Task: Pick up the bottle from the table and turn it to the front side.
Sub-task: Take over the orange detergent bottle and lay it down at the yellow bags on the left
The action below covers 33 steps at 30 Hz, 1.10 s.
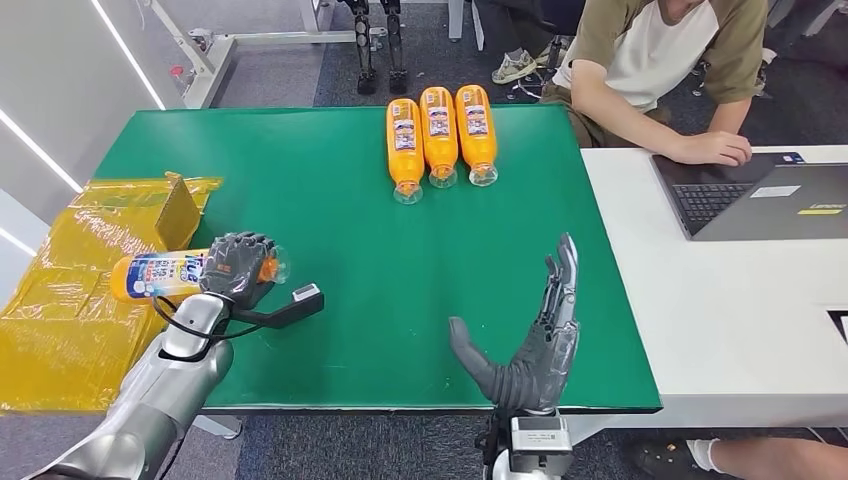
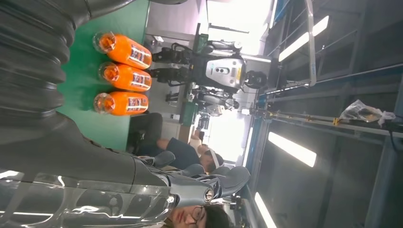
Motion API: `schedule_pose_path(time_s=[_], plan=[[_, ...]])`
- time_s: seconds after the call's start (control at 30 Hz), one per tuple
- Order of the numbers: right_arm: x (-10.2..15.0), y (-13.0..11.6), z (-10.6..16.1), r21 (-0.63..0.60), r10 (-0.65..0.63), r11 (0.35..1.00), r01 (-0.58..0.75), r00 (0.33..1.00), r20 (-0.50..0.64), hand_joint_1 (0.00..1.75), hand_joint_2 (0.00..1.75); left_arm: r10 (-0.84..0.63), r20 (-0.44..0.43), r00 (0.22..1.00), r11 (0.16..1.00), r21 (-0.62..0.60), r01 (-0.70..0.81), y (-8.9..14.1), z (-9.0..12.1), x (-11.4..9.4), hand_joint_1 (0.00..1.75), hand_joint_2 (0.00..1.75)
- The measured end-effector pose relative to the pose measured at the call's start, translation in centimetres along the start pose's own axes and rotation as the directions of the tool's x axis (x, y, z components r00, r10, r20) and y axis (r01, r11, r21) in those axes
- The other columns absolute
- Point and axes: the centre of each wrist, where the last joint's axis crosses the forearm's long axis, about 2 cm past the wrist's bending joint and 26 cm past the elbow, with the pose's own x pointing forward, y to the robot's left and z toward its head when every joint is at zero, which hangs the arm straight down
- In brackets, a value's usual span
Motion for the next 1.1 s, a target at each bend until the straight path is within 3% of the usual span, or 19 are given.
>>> schedule_pose_path(time_s=[0.17,0.37,0.4,0.5,0.53,0.77,1.1], plan=[[0.0,0.5,-0.3,0.012,-0.014,1.0,0.014,1.0,0.01,0.0,1.75,-0.009,-0.015,1.0,0.992,-0.128,0.007,-1.8,1.1,0.0,1.75,1.75],[-0.1,0.8,-0.3,0.022,-0.021,1.0,0.021,1.0,0.008,0.0,1.75,-0.008,0.001,1.0,0.984,-0.176,0.008,-3.3,2.3,0.7,1.72,1.75],[-0.2,0.8,-0.4,0.024,-0.023,0.999,0.023,1.0,0.007,0.0,1.75,-0.008,0.003,1.0,0.984,-0.176,0.008,-3.4,2.3,0.8,1.45,1.75],[-0.2,1.0,-0.3,0.029,-0.03,0.999,0.03,1.0,0.003,0.0,1.75,0.005,-0.005,1.0,0.984,-0.178,-0.006,-3.5,2.4,1.0,0.22,1.75],[-0.2,1.1,-0.3,0.031,-0.032,0.999,0.032,0.999,0.002,0.0,1.75,0.02,-0.014,1.0,0.982,-0.187,-0.022,-3.5,2.4,1.1,0.05,1.75],[-0.5,1.6,-0.2,0.05,-0.043,0.998,0.044,0.999,-0.016,0.0,1.75,0.359,-0.091,0.929,0.871,-0.324,-0.369,-2.2,1.0,1.0,0.0,1.75],[-1.0,2.1,-0.2,0.075,-0.057,0.995,0.06,0.997,-0.042,0.0,1.75,0.745,-0.097,0.66,0.568,-0.427,-0.704,-1.2,0.1,0.4,0.0,1.75]])
